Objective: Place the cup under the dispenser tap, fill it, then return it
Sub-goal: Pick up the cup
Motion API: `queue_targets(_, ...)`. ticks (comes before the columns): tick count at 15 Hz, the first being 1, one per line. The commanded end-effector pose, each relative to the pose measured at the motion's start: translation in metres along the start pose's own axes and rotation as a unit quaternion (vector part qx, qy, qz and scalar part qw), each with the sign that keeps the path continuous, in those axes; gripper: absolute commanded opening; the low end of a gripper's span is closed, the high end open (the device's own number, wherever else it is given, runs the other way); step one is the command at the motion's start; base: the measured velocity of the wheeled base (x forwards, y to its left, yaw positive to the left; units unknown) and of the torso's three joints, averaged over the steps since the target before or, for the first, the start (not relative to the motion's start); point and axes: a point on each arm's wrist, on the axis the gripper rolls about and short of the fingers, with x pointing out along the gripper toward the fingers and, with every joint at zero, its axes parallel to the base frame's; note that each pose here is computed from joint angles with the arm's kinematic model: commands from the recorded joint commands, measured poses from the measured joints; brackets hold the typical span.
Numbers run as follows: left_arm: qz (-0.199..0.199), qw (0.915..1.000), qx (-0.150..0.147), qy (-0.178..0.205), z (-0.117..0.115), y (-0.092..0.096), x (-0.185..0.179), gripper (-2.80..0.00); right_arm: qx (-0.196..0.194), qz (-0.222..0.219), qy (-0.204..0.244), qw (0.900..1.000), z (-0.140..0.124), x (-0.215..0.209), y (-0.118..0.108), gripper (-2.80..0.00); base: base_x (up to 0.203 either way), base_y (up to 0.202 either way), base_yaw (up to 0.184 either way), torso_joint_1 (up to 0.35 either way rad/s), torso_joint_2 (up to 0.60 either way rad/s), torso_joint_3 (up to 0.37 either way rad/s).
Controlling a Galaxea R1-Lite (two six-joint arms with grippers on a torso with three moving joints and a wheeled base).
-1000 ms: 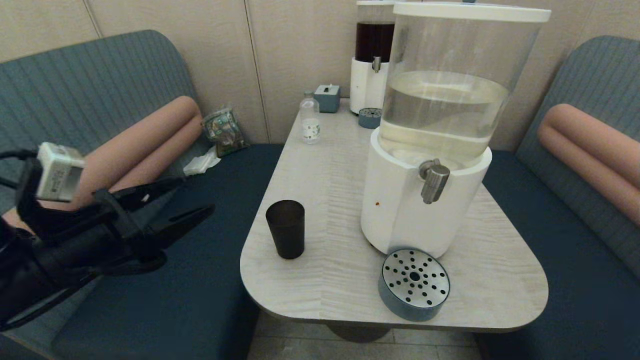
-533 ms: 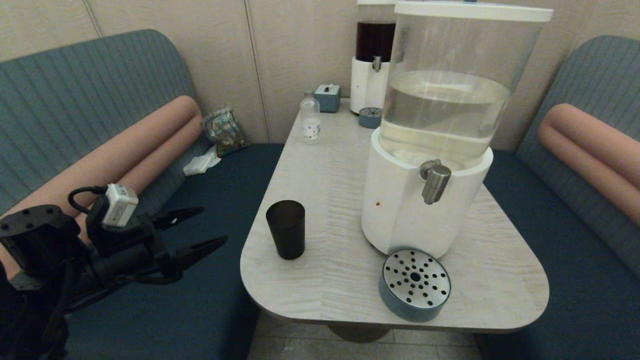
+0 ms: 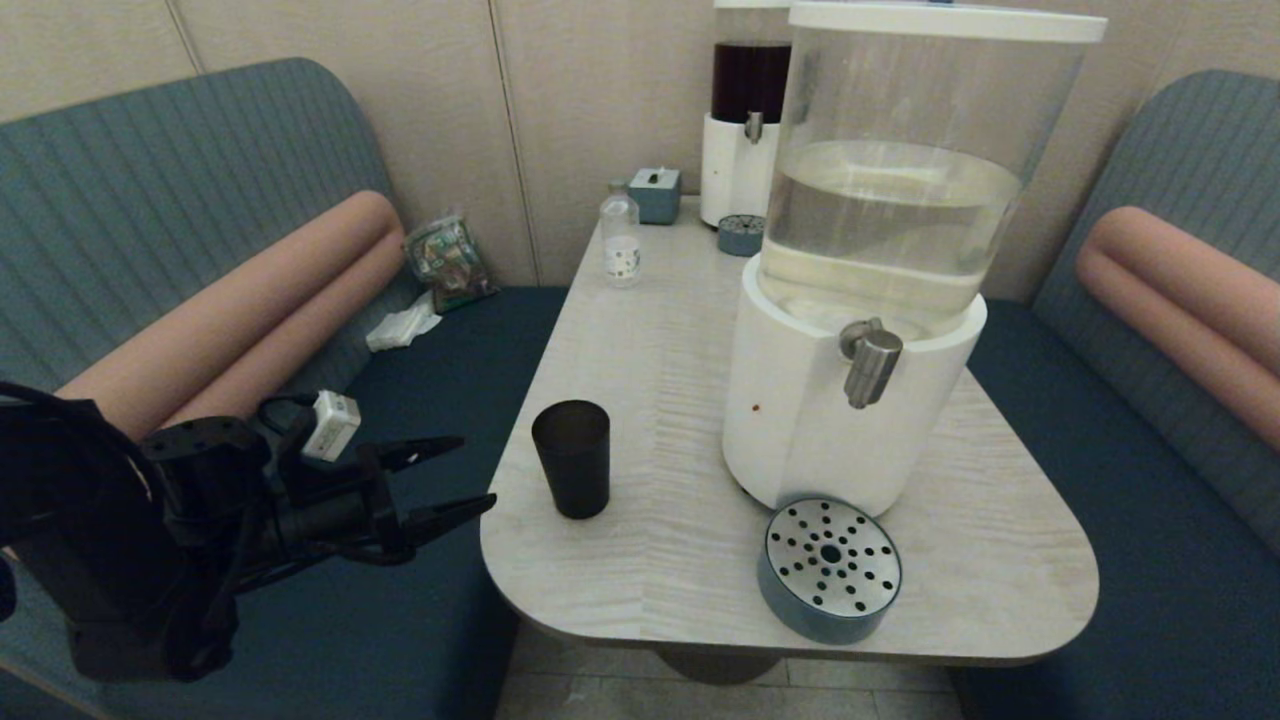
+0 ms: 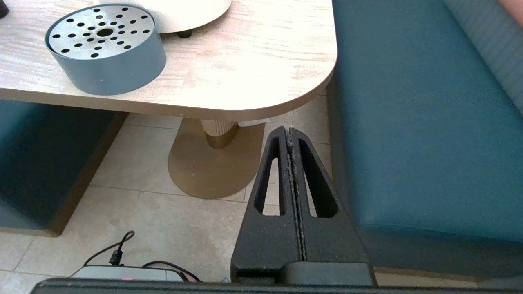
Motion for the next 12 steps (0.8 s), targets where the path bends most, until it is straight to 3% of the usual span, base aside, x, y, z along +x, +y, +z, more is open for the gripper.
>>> queue_targets(1,-0.021,0.9998,0.0,-0.003,-0.009,0.006,0.018,0.0,0.0,-0.001,0.001,1.0,0.0,0.0,0.0,-2.8,0.0,0.0,0.0,0.0,0.0,0.0)
queue_targets(5,-0.062,0.998,-0.015,-0.002,-0.013,-0.008,0.047,0.0,0.0,-0.001,0.001,1.0,0.0,0.0,0.0,-2.8,0.0,0.0,0.0,0.0,0.0,0.0)
queue_targets(12,-0.061,0.9978,0.005,-0.027,-0.011,0.003,0.086,0.0,0.0,0.0,0.0,1.0,0.0,0.0,0.0,-2.8,0.0,0.0,0.0,0.0,0.0,0.0)
